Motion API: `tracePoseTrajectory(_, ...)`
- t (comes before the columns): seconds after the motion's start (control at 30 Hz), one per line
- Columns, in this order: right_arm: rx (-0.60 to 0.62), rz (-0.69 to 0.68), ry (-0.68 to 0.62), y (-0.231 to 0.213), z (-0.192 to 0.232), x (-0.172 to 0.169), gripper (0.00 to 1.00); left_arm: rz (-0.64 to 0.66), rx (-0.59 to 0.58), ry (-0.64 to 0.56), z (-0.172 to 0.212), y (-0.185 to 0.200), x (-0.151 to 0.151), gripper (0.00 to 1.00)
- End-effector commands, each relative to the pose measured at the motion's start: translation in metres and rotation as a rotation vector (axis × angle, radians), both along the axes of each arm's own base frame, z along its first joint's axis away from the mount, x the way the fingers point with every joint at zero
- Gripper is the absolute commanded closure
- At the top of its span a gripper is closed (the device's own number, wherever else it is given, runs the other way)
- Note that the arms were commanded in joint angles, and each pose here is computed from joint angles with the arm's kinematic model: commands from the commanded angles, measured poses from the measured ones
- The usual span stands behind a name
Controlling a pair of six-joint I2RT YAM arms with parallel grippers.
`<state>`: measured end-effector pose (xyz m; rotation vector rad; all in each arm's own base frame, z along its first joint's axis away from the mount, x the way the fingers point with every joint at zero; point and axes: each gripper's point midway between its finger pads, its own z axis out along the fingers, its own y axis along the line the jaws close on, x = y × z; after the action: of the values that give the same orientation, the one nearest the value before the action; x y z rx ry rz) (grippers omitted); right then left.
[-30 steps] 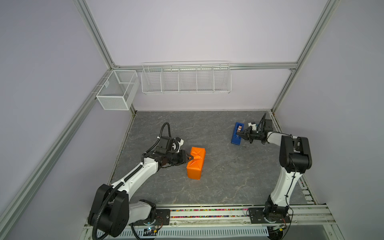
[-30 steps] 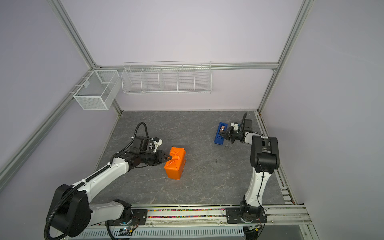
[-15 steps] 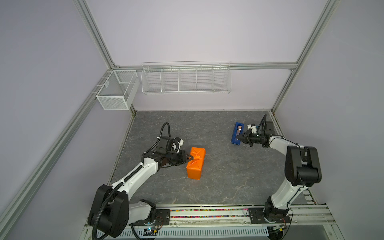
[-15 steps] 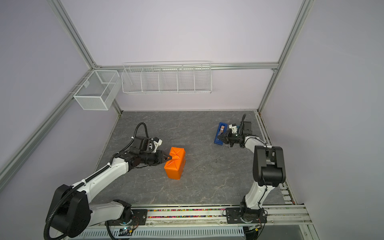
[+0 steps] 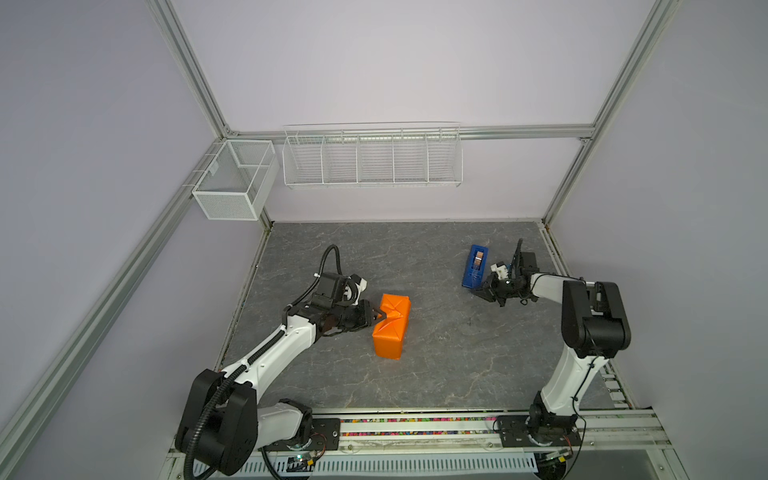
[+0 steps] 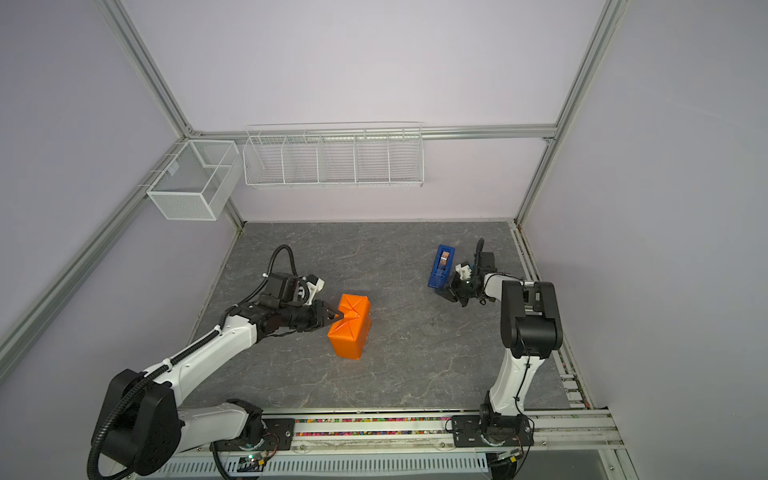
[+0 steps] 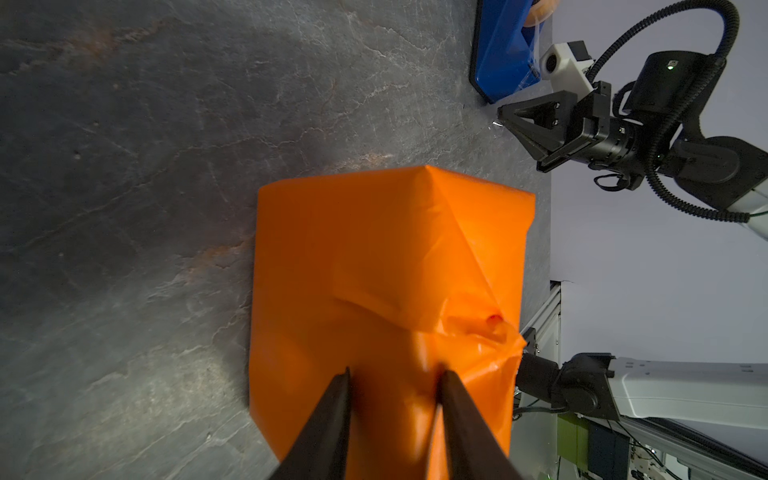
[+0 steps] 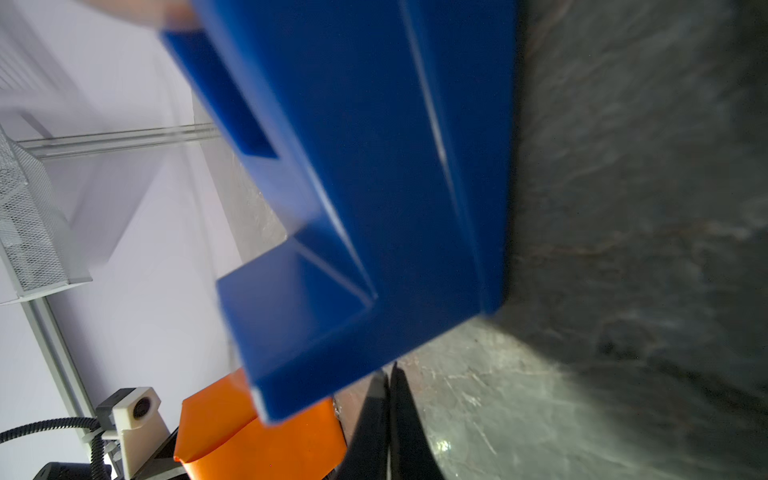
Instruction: Wrap the gift box in paper
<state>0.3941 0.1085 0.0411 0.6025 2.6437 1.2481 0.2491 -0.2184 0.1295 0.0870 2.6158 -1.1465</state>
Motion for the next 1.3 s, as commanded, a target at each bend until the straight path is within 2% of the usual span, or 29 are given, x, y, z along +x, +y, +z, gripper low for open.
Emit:
tracePoseTrajectory(0.0,-0.118,-0.014,0.194,-0.02,-0.036,-0.04,0.93,-0.016,0.125,0.161,-0.042,0.016,-0.035,0.64)
tracePoseTrajectory(0.23,-0.173,-0.007,0.198,-0.03,-0.032,-0.042,0.93,-0.018,0.123,0.162,-0.043,0.016,-0.035,0.64)
tracePoseTrajectory(0.43,-0.121,0.048,0.117,-0.017,-0.011,-0.036,0.93,-0.02,0.124,0.161,-0.042,0.016,-0.035,0.64)
tracePoseTrajectory(0.47,-0.114,0.067,0.1,-0.014,-0.006,-0.037,0.91,-0.02,0.125,0.159,-0.042,0.016,-0.035,0.64)
tracePoseTrajectory(0.5,-0.104,0.083,0.078,-0.01,0.0,-0.039,0.88,-0.021,0.126,0.16,-0.042,0.016,-0.035,0.64)
tracePoseTrajectory(0.63,-0.045,0.17,-0.02,0.009,0.024,-0.05,0.62,-0.02,0.123,0.159,-0.041,0.015,-0.034,0.64)
tracePoseTrajectory(0.7,-0.025,0.2,-0.053,0.016,0.033,-0.056,0.54,-0.02,0.124,0.16,-0.041,0.016,-0.034,0.64)
tracePoseTrajectory(0.77,-0.059,0.201,-0.078,0.014,0.037,-0.057,0.41,-0.02,0.126,0.157,-0.04,0.016,-0.035,0.64)
tracePoseTrajectory(0.83,-0.144,0.179,-0.09,0.002,0.033,-0.053,0.31,-0.019,0.125,0.16,-0.041,0.016,-0.035,0.64)
tracePoseTrajectory(0.9,-0.186,0.166,-0.105,-0.004,0.029,-0.046,0.25,-0.021,0.125,0.162,-0.041,0.016,-0.034,0.64)
tracePoseTrajectory(1.07,-0.019,0.164,-0.145,0.015,0.029,-0.026,0.21,-0.024,0.13,0.163,-0.041,0.016,-0.035,0.64)
tracePoseTrajectory(1.13,0.006,0.152,-0.17,0.017,0.03,-0.017,0.21,-0.021,0.13,0.164,-0.041,0.016,-0.035,0.64)
tracePoseTrajectory(1.27,0.047,0.132,-0.218,0.019,0.037,-0.001,0.29,-0.022,0.128,0.164,-0.041,0.016,-0.035,0.64)
